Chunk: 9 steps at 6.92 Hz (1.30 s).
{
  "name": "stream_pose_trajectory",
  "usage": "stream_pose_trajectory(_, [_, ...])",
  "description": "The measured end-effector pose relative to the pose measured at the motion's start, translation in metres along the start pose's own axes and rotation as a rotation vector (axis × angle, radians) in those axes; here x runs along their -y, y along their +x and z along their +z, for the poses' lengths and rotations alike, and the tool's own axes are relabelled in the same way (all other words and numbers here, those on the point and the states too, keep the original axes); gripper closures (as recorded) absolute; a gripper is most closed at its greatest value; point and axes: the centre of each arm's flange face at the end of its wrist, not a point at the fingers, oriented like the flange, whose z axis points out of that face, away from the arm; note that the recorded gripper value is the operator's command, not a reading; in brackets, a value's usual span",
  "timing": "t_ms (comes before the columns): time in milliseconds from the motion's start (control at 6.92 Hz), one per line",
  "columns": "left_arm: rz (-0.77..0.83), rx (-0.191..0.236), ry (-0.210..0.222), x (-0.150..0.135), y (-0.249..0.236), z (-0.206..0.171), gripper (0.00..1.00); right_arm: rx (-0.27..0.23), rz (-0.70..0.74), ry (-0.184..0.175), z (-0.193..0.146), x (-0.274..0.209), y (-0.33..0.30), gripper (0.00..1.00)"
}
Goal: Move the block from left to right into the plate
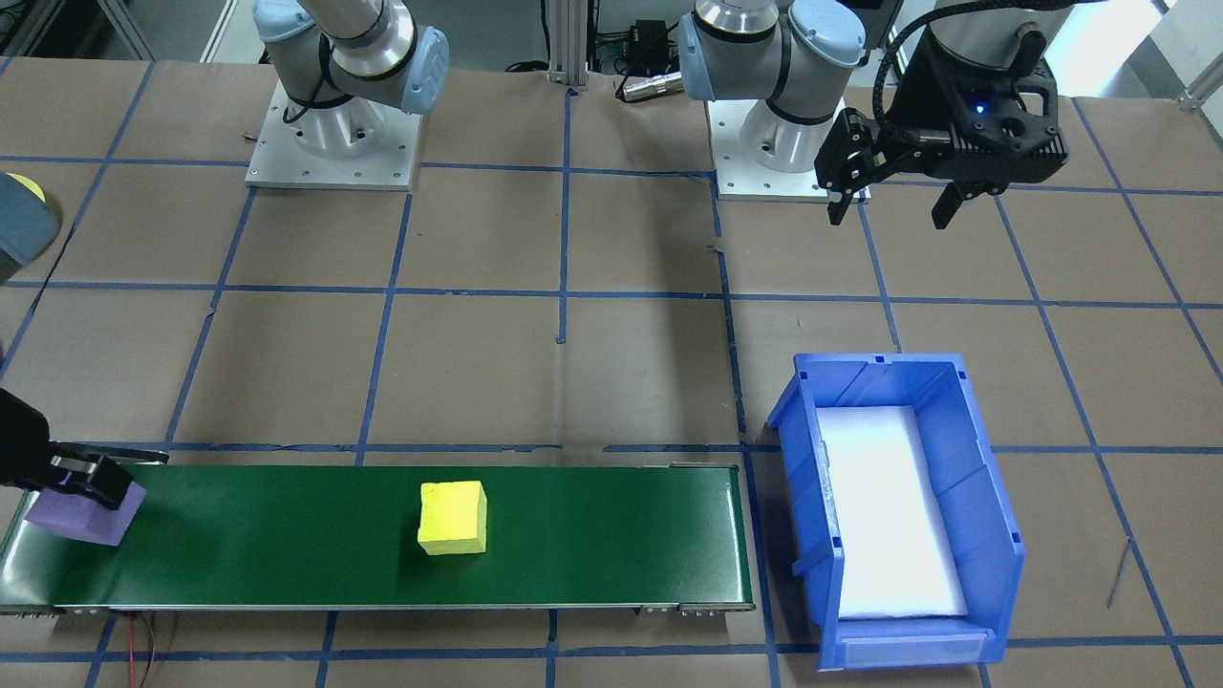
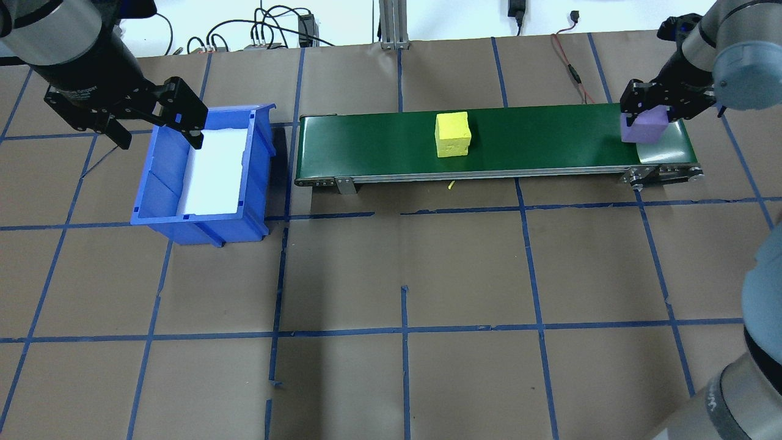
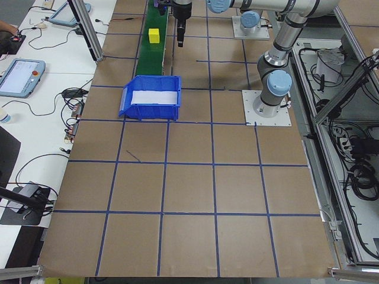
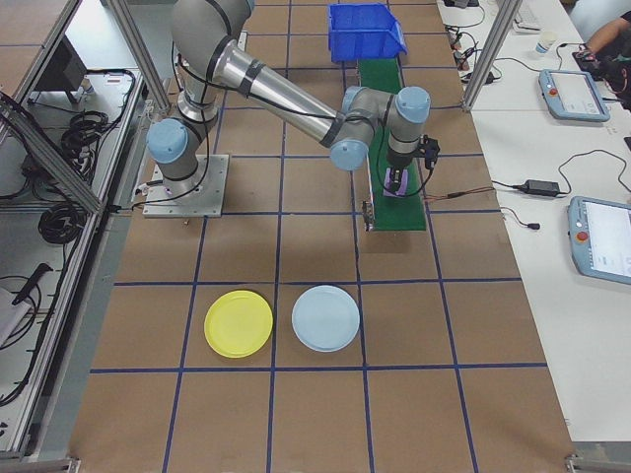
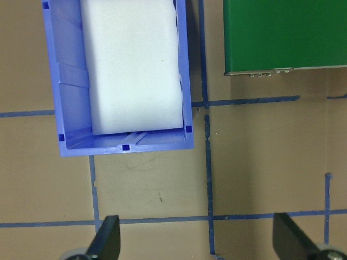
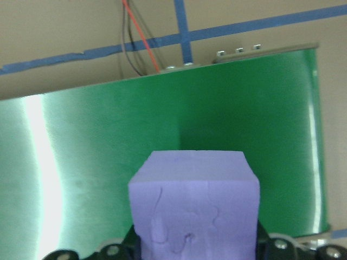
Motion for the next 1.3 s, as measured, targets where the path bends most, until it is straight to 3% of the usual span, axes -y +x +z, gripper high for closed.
stream_pose_trajectory(144, [-0.001,0.0,0.001,0.0,0.0,0.0,0.0,-0.056,-0.061,-0.011,-0.007,-0.008,0.046,0.63])
stream_pose_trajectory(289, [-0.002,0.0,0.0,0.0,0.0,0.0,0.0,-0.069,-0.103,-0.036,-0.004,-0.025,0.111,0.64])
stream_pose_trajectory(433, [-0.003,-0.005,0.0,0.0,0.001,0.0,0.0,-0.058,-0.136,-0.063,0.005,-0.049,0.177,0.63])
stream_pose_trajectory(722, [-0.008,-0.029,-0.002,0.0,0.004,0.001,0.0,0.015,-0.185,-0.069,0.028,-0.109,0.295,0.63])
stream_pose_trajectory(867, [-0.01,-0.034,-0.003,0.0,0.004,0.001,0.0,0.047,-0.19,-0.065,0.044,-0.131,0.335,0.56])
stream_pose_trajectory(1156, [-0.01,-0.037,-0.002,-0.001,0.004,0.001,0.0,0.092,-0.201,-0.052,0.076,-0.157,0.382,0.11])
stream_pose_trajectory(1300, [-0.011,-0.037,-0.002,-0.001,0.004,0.001,0.0,0.099,-0.215,-0.049,0.082,-0.164,0.391,0.05])
